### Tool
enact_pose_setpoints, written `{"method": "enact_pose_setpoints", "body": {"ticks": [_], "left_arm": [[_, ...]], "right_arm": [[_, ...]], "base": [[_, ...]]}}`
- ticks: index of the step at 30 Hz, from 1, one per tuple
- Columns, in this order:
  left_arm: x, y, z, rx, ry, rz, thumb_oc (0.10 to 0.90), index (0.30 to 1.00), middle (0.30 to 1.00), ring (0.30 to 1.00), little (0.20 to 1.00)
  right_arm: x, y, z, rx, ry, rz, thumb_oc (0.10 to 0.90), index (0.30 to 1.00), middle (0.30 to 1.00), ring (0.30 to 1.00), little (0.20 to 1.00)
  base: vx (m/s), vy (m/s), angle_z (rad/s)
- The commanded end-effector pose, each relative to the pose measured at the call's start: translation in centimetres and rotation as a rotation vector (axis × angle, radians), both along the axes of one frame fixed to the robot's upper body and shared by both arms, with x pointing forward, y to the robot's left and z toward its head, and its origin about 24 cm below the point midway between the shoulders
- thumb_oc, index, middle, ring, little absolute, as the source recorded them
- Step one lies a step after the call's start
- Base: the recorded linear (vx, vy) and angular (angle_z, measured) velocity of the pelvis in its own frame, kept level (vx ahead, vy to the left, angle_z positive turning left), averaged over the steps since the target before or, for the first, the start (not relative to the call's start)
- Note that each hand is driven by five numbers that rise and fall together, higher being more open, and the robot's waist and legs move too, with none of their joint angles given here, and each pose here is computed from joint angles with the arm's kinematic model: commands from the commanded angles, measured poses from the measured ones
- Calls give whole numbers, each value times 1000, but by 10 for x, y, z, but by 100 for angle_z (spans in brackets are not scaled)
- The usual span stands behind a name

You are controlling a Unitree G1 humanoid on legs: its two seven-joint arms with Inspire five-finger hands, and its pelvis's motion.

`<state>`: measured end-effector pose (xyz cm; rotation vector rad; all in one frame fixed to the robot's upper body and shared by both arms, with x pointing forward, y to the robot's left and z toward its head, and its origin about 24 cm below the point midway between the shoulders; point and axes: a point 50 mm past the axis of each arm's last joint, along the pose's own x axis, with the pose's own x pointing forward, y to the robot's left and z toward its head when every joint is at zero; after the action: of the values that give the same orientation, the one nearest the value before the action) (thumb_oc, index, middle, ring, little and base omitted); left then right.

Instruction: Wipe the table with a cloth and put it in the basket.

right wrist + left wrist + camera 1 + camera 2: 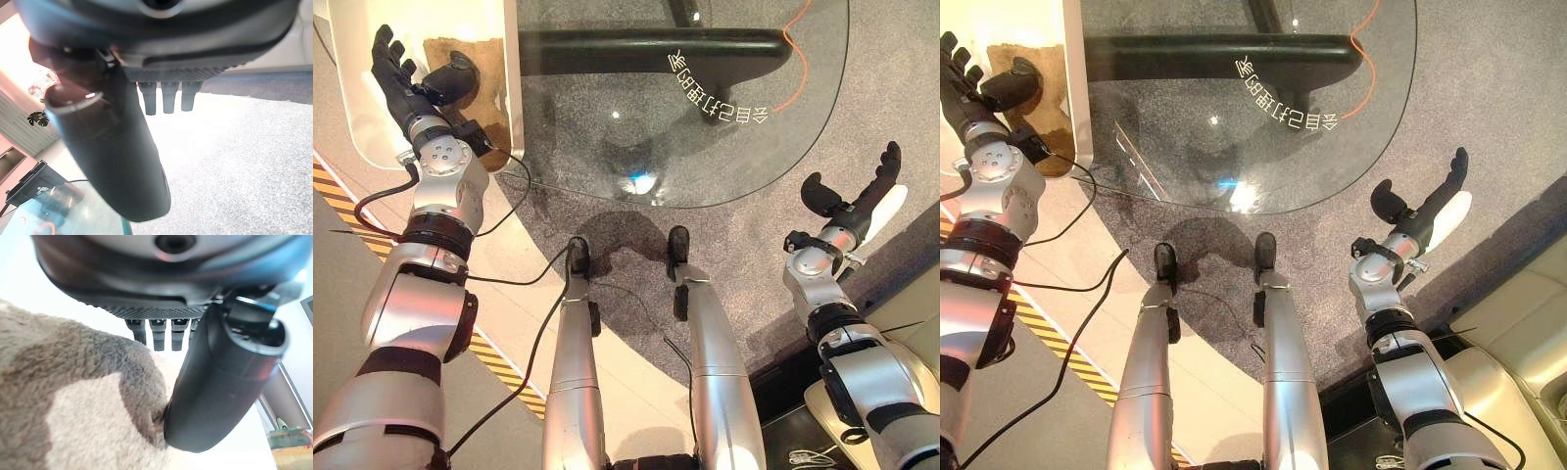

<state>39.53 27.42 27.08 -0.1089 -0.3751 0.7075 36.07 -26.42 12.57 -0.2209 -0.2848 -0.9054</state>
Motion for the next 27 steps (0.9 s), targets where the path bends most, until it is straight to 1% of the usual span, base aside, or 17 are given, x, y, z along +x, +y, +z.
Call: {"method": "enact_pose_setpoints", "body": {"ticks": [1,5,11,16,20,23,27], "left_arm": [[-25,26,57,25,-247,137,800,900,900,900,900],[-28,24,62,29,-305,139,800,900,900,900,900],[-45,16,80,55,-540,175,800,900,900,900,900],[-55,18,78,50,-636,226,800,900,900,900,900],[-61,32,64,-3,-654,259,800,900,900,900,900],[-67,48,47,-22,-639,280,800,900,900,900,900],[-75,72,19,-40,-581,303,800,900,900,900,900]], "right_arm": [[-11,-23,9,-6,-81,-65,800,900,900,900,900],[-11,-22,8,-3,-77,-62,800,900,900,900,900],[-15,-22,0,3,-68,-62,800,900,900,900,900],[-20,-22,-14,13,-42,-65,800,900,900,900,900],[-26,-18,-32,22,14,-63,800,900,900,900,900],[-35,-18,-51,35,72,-60,800,900,900,900,900],[-53,-31,-78,67,156,-65,800,900,900,900,900]], "base": [[0,0,0],[0,0,0],[0,0,0],[0,0,0],[0,0,0],[0,0,0],[29,31,-4]]}}
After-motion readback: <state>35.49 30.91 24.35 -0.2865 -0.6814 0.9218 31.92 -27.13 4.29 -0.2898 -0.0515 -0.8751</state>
